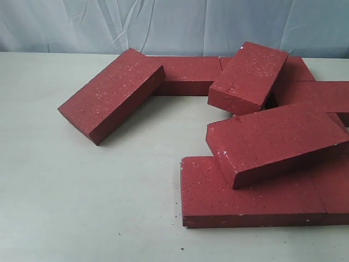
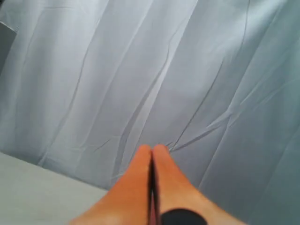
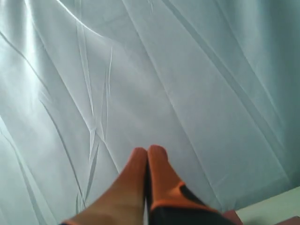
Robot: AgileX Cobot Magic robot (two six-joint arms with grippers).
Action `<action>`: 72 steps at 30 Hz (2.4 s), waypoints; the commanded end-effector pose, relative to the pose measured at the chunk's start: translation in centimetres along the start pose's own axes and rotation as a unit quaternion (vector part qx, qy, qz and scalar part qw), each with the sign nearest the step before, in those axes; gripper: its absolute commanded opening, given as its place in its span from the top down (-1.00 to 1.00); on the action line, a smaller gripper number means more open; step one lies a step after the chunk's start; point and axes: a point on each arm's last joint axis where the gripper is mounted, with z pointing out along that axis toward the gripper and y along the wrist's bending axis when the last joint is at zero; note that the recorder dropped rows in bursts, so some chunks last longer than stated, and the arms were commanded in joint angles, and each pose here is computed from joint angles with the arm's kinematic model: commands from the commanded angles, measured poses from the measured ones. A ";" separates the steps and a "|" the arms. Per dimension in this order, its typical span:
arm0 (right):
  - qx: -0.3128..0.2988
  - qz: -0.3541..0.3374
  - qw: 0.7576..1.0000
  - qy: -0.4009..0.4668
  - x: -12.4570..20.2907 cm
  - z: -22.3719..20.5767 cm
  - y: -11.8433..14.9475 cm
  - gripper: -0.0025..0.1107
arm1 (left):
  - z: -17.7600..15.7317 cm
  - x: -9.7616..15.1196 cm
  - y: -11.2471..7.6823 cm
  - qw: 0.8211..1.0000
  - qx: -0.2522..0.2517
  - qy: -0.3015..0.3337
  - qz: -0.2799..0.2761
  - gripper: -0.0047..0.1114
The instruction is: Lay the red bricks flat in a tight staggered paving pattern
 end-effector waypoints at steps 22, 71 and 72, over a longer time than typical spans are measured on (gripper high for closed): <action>-0.005 -0.119 0.864 0.489 3.2 14.3 1.5 0.97 | 10.2 3.3 -4.5 0.836 0.115 0.518 0.138 0.92; 0.108 -0.256 0.660 0.698 11.7 24.3 -10.6 0.97 | 16.2 20.8 -16.1 0.681 0.260 0.659 0.184 0.92; 0.107 -0.260 0.658 0.699 11.8 24.3 -10.6 0.97 | 16.3 21.3 -16.3 0.678 0.261 0.662 0.185 0.92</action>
